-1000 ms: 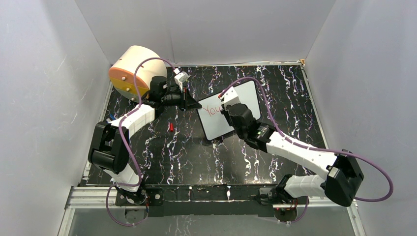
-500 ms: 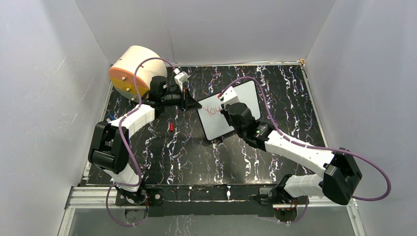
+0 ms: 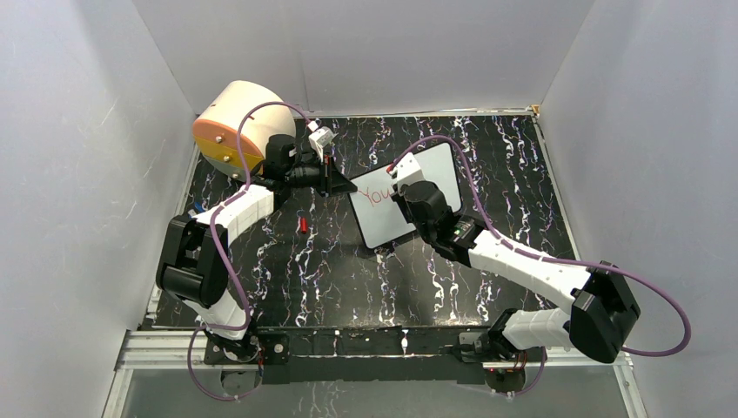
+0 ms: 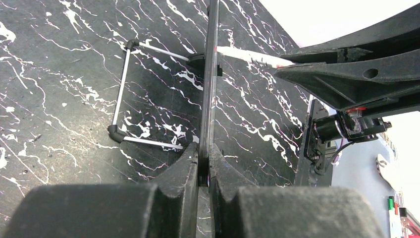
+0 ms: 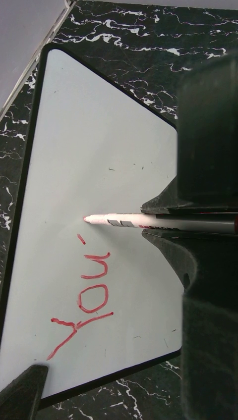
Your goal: Write a sentence on the whiteboard
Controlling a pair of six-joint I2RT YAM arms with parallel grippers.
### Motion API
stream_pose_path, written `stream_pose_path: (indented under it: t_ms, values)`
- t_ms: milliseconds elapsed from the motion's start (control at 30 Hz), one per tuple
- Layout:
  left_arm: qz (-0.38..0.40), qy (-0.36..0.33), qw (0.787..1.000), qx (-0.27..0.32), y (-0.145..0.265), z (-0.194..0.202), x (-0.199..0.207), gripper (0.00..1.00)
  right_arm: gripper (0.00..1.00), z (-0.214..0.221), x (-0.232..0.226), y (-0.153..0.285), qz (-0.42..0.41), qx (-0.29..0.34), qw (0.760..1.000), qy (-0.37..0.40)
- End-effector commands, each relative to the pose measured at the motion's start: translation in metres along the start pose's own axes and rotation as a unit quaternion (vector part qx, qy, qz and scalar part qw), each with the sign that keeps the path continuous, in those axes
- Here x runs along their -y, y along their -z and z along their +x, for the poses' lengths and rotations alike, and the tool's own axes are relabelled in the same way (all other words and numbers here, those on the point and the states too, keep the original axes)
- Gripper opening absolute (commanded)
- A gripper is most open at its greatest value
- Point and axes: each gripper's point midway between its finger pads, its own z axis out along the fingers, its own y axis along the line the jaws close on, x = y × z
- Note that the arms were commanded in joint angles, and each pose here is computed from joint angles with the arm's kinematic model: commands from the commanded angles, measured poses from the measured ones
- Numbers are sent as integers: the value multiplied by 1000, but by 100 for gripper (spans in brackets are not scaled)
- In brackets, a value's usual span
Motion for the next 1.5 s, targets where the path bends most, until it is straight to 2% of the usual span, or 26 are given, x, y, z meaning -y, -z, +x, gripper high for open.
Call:
stream_pose_path:
  t_ms: [0,433,1100,1467]
  values:
    - [-12,-15,1000,-4,2,-4,-1,0,0,6,-2,-2,-5,-5,1000,-10]
    - [-11,-13,1000,-5,1,-3,-1,0,0,32,-7,2,-21,-45,999,0]
    - [-1,-12,1000,-14,1,0,2,0,0,-7,2,-3,-7,28,999,-36]
    - [0,-11,1000,-19,0,2,2,0,0,-22,5,-6,-10,47,998,-41]
